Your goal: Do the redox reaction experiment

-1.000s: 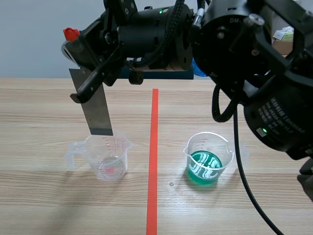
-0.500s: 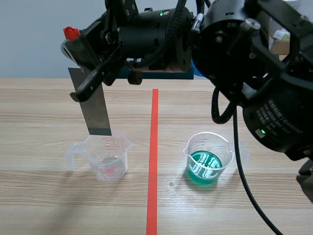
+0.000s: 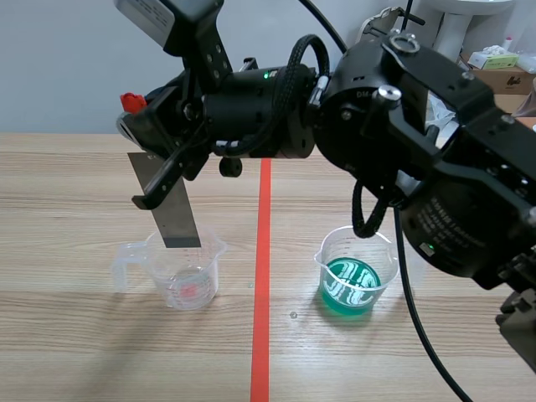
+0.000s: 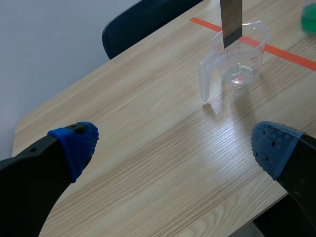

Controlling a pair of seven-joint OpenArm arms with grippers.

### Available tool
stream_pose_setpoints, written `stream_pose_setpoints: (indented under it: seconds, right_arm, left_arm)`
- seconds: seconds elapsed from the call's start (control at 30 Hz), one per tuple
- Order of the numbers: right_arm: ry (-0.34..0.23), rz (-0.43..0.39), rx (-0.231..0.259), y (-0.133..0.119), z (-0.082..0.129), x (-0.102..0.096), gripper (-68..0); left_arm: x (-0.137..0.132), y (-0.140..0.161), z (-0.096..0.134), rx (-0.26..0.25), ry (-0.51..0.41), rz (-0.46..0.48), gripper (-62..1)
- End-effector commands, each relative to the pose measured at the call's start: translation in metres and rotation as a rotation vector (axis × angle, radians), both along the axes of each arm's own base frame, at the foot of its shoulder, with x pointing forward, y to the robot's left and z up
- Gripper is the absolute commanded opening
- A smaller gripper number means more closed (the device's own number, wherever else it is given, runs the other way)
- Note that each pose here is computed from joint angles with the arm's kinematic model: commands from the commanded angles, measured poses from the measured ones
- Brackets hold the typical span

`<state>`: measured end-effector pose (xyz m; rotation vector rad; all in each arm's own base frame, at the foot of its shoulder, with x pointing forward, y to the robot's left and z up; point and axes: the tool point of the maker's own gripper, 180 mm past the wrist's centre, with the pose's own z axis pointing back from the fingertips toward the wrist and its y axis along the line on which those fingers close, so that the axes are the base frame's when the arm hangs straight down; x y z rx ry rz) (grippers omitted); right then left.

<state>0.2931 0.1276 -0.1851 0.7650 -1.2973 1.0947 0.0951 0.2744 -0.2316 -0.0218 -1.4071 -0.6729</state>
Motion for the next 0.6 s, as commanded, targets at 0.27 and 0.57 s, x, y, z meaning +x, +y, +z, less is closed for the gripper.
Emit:
stream_pose_setpoints:
  seconds: [0.27, 0.57]
  right_arm:
    - [0.005, -0.02, 0.018, 0.009, -0.015, 0.016, -66.9]
    - [0.027, -0.014, 0.004, 0.011, -0.035, 0.018, -66.9]
  left_arm:
    - [0.001, 0.0, 0.006, -0.013, -0.024, 0.003, 1.4]
    - [0.001, 0.0, 0.006, -0.013, -0.024, 0.003, 1.4]
